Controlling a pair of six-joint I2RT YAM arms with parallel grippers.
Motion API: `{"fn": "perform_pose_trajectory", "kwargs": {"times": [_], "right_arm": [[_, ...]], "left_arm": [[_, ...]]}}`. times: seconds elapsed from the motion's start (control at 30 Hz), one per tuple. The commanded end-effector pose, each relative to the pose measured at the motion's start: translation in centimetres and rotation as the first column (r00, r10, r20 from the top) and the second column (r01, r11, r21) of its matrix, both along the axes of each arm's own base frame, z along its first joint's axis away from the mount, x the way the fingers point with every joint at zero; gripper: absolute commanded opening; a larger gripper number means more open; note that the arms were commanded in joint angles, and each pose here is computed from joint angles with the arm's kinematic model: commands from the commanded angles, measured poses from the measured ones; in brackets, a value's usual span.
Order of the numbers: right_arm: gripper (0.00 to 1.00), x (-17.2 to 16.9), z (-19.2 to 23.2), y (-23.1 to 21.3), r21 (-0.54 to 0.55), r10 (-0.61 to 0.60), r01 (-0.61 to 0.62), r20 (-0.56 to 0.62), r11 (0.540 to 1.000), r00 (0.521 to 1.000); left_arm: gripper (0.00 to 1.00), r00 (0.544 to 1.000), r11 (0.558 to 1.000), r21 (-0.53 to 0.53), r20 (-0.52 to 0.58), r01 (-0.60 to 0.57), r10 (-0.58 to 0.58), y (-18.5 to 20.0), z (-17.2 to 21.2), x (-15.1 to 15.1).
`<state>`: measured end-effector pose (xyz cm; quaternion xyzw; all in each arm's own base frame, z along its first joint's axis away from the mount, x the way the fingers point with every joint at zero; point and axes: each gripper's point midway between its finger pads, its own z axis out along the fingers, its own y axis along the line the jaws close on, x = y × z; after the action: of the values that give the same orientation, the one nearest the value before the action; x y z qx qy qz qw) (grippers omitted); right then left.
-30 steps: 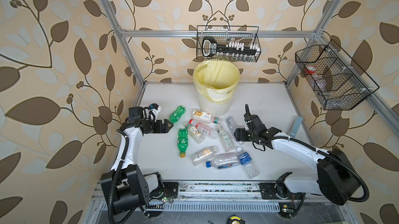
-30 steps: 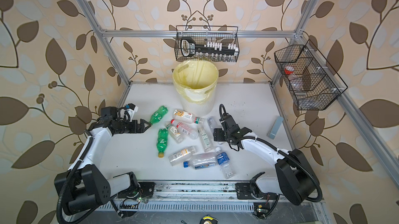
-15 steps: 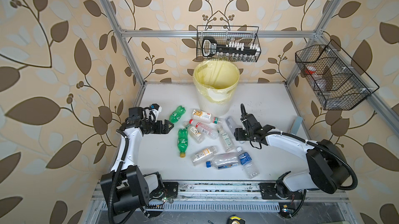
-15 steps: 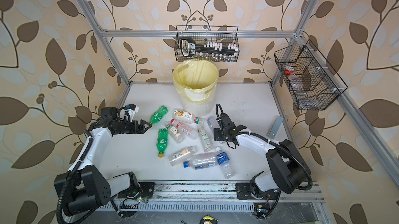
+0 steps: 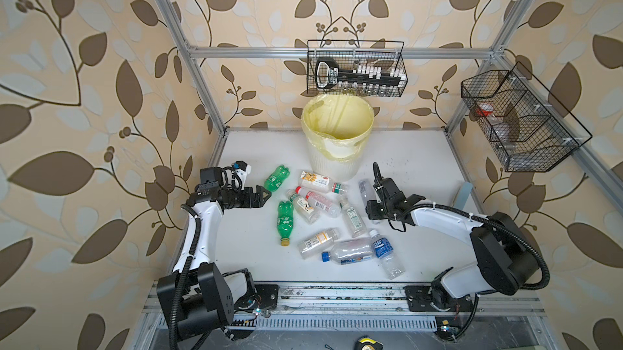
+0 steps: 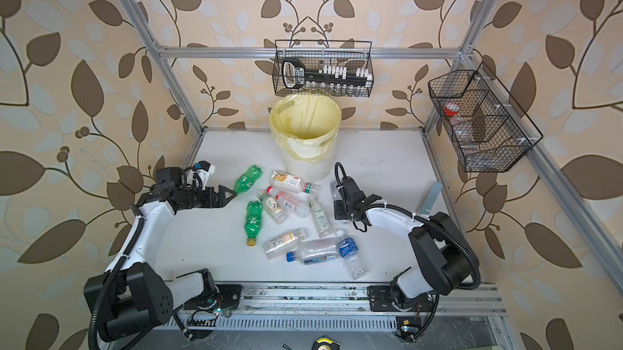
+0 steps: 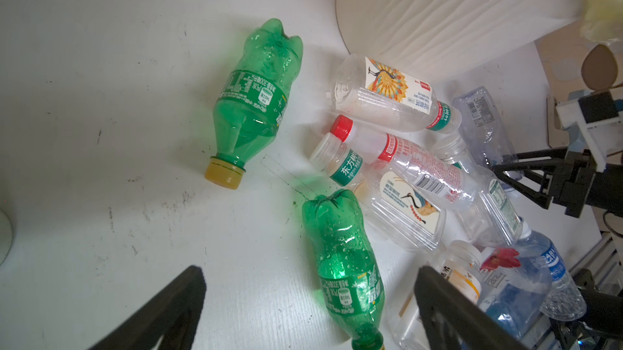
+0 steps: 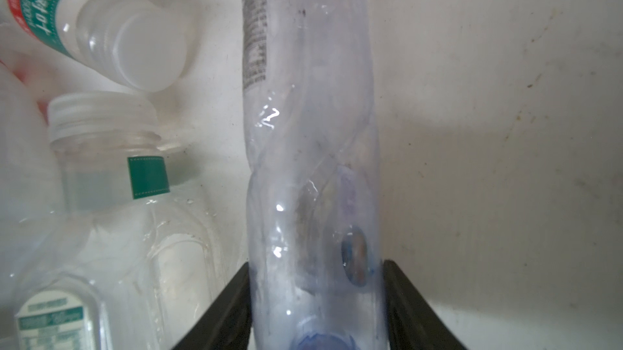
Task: Throw the plastic bottles in the bin
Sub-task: 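Close the right gripper on the clear blue-capped bottle and lift it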
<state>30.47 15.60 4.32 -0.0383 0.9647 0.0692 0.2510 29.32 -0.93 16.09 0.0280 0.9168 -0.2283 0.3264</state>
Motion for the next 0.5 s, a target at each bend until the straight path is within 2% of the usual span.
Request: {"fn": "perform_pose_trajectory", "kwargs": {"times": [0.0, 0.23, 0.33, 0.47], "right_arm": [[0.54, 0.9, 1.2, -0.1, -0.024, 0.005, -0.004, 0.048, 1.000, 0.999], [0.51, 0.3, 0.2, -0.4, -0.047, 0.026, -0.024, 0.028, 0.999, 0.999], [0.44, 0.2, 0.1, -0.4, -0.043, 0.027, -0.025, 0.027, 0.999, 0.999], [0.39, 0.2, 0.6, -0.3, -0.023, 0.029, -0.028, 0.046, 0.999, 0.999]], "left_arm": [[0.99, 0.999, 1.000, -0.014, 0.042, -0.019, 0.020, 0.1, 1.1, 0.3], [0.99, 0.999, 1.000, -0.002, 0.042, 0.014, -0.014, -0.1, 1.2, 0.0], [0.99, 0.999, 0.999, -0.002, 0.023, 0.034, -0.034, -0.3, 1.0, -0.1], [0.99, 0.999, 0.999, -0.005, 0.001, 0.043, -0.043, -0.3, 0.7, -0.2]]}}
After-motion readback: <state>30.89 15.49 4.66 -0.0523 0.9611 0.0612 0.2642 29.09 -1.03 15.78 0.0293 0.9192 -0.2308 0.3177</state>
